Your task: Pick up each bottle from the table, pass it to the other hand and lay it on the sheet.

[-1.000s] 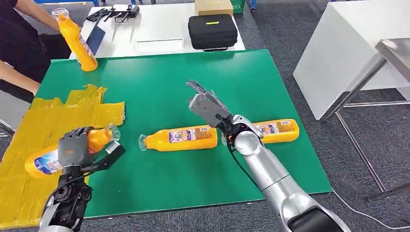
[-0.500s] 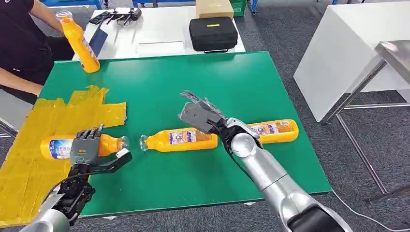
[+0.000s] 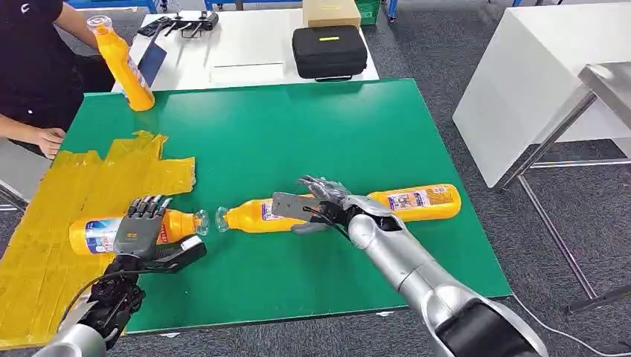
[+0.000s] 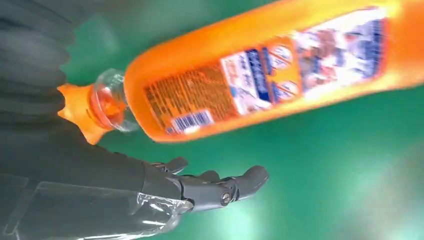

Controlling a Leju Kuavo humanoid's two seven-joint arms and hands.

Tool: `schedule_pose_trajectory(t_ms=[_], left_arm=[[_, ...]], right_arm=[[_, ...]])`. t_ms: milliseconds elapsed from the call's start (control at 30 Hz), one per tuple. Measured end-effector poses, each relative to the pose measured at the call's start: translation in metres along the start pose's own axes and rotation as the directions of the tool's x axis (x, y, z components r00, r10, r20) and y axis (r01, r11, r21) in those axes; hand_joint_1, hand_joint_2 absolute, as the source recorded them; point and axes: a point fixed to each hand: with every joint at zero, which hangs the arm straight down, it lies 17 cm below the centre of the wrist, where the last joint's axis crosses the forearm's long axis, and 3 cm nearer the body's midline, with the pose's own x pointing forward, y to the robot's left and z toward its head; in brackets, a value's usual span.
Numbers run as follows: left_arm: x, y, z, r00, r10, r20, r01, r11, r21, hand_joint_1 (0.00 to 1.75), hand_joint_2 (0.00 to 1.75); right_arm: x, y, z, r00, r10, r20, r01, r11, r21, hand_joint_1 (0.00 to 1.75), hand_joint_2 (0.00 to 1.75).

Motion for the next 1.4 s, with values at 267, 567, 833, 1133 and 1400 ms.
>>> schedule_pose_trajectory(t_ms=[267,567,833,1133,1400], left_arm=[[0.011,0.074,-0.012,0.973,0.223,0.06,-0.231,0.93,0.284,0.0,0.0],[-0.02,0.158,-0.012,0.831,0.555,0.039,-0.452,0.634,0.627,0.0,0.0],[-0.005,0.201,-0.014,0.78,0.608,0.149,-0.519,0.495,0.697,0.0,0.0],[0.007,0.224,-0.012,0.754,0.62,0.219,-0.556,0.423,0.716,0.0,0.0],[0.005,0.226,-0.014,0.671,0.695,0.258,-0.616,0.33,0.715,0.0,0.0]], right_arm=[[-0.019,0.016,-0.008,0.997,0.045,-0.059,-0.044,0.999,0.013,0.0,1.75],[-0.033,0.029,-0.012,0.988,0.112,-0.104,-0.107,0.993,0.052,0.03,1.75],[-0.04,0.042,-0.014,0.97,0.209,-0.124,-0.197,0.975,0.107,1.13,1.75],[-0.043,0.046,-0.014,0.947,0.298,-0.123,-0.284,0.951,0.122,1.75,1.75],[-0.045,0.049,-0.014,0.924,0.361,-0.127,-0.348,0.93,0.118,1.75,1.75]])
